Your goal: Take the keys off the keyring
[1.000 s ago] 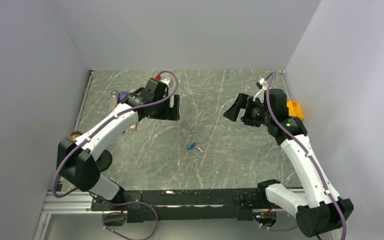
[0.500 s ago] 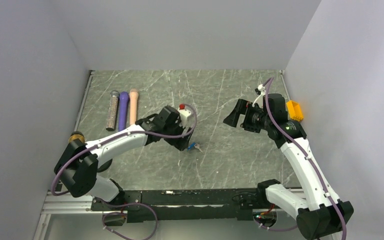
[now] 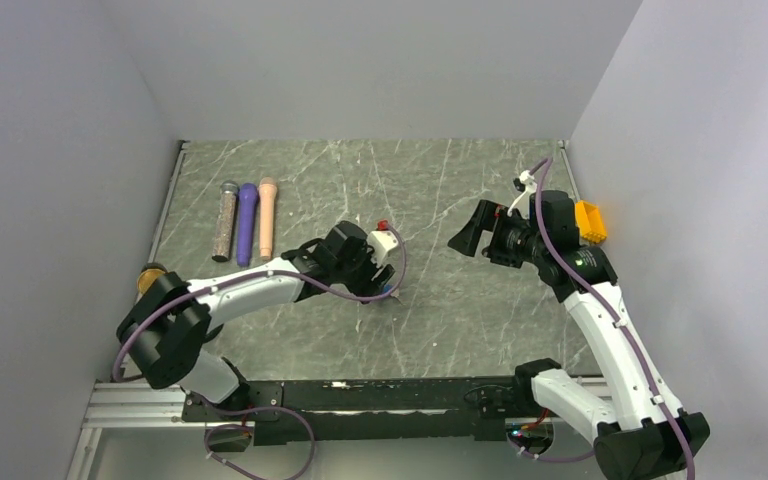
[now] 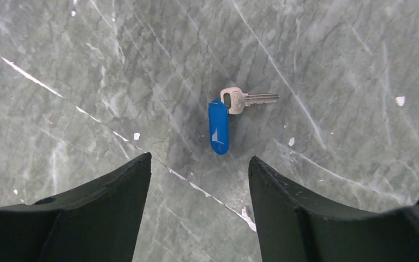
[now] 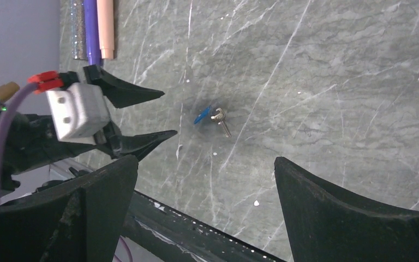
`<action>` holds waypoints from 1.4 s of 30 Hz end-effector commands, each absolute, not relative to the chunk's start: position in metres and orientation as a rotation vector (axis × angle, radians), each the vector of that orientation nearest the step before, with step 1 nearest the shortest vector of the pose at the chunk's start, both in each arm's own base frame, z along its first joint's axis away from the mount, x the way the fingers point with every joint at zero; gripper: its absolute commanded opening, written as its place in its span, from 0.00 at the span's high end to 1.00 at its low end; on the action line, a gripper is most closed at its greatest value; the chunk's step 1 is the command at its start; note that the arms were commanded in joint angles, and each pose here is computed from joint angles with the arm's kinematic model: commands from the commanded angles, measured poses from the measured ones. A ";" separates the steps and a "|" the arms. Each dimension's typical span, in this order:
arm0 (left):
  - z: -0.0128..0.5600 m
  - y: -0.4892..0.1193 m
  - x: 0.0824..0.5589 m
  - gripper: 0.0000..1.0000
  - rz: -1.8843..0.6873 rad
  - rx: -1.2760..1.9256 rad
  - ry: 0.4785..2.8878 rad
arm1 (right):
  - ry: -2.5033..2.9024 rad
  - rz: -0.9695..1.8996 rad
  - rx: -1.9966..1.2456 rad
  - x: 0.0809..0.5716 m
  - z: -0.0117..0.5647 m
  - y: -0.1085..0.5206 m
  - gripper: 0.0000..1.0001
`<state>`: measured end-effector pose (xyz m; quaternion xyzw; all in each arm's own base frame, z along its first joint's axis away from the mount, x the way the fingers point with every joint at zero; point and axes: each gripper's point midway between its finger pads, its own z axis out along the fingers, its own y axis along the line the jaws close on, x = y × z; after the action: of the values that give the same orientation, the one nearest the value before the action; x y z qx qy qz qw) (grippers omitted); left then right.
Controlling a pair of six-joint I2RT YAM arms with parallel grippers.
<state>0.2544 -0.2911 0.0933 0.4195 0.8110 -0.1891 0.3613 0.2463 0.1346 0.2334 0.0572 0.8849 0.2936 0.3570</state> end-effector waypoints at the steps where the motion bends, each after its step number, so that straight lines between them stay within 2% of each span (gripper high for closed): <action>1: 0.087 -0.306 0.258 0.31 -0.518 1.148 2.048 | 2.271 0.756 0.164 0.243 0.236 0.132 0.00; 18: 0.055 -0.318 0.247 0.32 -0.545 1.243 2.116 | 2.278 0.722 0.133 0.243 0.234 0.129 0.00; 22: 0.051 -0.320 0.251 0.47 -0.526 1.251 2.146 | 2.279 0.715 0.124 0.243 0.234 0.128 0.00; 34: 0.035 -0.315 0.256 0.48 -0.467 1.261 2.171 | 2.282 0.703 0.104 0.241 0.234 0.127 0.00; 38: 0.036 -0.318 0.256 0.60 -0.477 1.271 2.158 | 2.283 0.701 0.099 0.242 0.234 0.127 0.00; 42: 0.033 -0.318 0.255 0.66 -0.480 1.273 2.177 | 2.283 0.708 0.096 0.242 0.234 0.128 0.00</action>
<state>0.2480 -0.3071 0.0240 0.4684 0.8229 -0.1743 0.2704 0.2388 0.1302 0.2232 0.0430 0.8956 0.2773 0.3453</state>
